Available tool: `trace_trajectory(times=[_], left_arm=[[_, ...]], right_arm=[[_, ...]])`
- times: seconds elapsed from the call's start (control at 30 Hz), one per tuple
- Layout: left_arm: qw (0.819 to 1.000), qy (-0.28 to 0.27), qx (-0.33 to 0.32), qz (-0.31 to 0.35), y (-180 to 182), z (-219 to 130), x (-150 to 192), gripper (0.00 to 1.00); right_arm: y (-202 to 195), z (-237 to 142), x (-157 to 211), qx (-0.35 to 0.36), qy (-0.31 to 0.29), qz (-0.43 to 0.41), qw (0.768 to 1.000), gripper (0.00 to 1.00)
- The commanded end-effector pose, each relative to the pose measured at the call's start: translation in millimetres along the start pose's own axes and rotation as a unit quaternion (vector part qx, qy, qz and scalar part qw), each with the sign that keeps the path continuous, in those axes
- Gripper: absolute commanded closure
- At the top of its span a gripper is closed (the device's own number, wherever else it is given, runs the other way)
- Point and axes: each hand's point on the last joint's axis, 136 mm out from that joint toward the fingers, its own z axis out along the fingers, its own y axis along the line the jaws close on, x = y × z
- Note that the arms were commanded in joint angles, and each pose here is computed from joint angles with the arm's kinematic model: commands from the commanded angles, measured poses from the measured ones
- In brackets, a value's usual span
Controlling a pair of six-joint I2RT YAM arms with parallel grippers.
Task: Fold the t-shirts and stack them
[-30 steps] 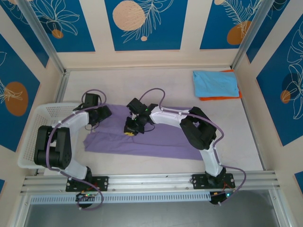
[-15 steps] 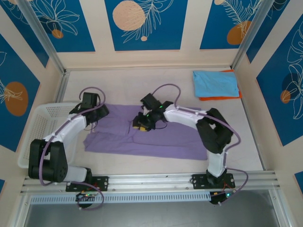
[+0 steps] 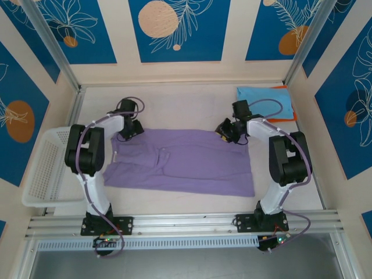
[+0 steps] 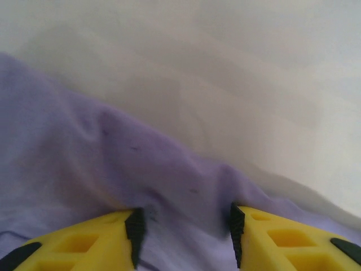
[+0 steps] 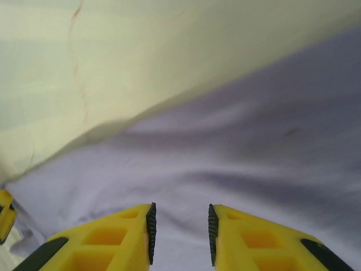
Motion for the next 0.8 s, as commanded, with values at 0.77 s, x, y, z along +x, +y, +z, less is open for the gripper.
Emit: trace_trajectory(times=[0.77], left_arm=[[0.998,-0.011,0.026,0.051,-73.5,19.7,-86.6,0.41]], right_arm=[[-92.8,-77.3,-11.4,-0.012,-0.14,0.118,0.983,0.5]])
